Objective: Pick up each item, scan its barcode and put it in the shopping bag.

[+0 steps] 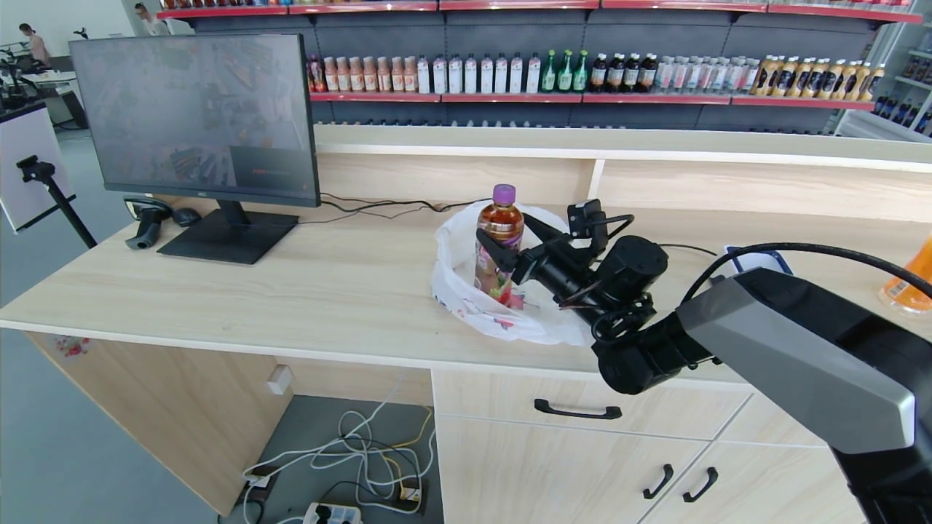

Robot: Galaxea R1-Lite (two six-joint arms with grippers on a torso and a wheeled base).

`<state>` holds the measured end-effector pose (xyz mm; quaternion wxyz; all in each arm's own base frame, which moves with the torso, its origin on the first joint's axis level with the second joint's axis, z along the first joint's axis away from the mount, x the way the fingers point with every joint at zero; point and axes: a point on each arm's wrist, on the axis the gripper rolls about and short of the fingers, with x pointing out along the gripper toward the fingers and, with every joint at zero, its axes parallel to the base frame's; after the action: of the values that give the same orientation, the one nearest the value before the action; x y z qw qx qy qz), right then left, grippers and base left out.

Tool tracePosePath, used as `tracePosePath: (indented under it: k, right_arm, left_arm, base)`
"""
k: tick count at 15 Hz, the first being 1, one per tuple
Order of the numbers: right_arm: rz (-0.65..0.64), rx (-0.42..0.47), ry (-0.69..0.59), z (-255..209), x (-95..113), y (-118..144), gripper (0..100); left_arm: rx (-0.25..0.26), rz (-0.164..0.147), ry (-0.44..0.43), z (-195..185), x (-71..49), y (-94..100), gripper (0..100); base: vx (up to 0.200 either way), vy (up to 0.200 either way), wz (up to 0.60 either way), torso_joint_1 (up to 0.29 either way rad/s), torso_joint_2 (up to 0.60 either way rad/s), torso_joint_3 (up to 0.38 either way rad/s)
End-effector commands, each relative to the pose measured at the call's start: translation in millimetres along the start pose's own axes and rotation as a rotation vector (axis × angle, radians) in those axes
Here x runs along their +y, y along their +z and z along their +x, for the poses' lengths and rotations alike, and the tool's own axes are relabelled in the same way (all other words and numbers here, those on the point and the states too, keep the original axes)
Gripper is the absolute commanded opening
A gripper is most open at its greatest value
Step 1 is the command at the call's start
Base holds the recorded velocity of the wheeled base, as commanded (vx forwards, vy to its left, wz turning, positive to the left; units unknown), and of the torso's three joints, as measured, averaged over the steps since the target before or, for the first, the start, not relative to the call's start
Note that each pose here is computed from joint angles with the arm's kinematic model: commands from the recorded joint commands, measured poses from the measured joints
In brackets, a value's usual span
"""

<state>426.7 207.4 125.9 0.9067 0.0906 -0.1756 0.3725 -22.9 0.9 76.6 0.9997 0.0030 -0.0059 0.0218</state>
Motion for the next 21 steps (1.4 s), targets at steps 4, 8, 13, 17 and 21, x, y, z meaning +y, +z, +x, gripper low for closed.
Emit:
tracePosePath:
  k: [4,8,13,17,21]
  right_arm:
    - [-0.011,0.013,-0.013,-19.8,2.3,13.0,100]
    - [-0.021,0.019,-0.032,-38.4,2.1,21.2,100]
    - [-0.041,0.084,-0.042,-62.5,12.4,30.5,100]
    - [-0.076,0.099,-0.044,-84.5,25.3,58.5,100]
    - [-0.119,0.173,-0.117,-154.0,53.9,100.7,100]
  left_arm:
    - [0.000,0.000,0.001,0.0,0.0,0.1,100]
    - [0.000,0.000,-0.001,0.0,0.0,0.1,100]
    - [0.000,0.000,0.001,0.0,0.0,0.1,100]
    - [0.001,0.000,0.001,0.0,0.0,-0.1,100]
    - [0.000,0.000,0.001,0.0,0.0,0.1,100]
  base:
    - [0.000,0.000,0.00,0.000,0.00,0.000]
    - [0.000,0.000,0.00,0.000,0.00,0.000]
    - [0.000,0.000,0.00,0.000,0.00,0.000]
    - [0.000,0.000,0.00,0.000,0.00,0.000]
    - [0.000,0.000,0.00,0.000,0.00,0.000]
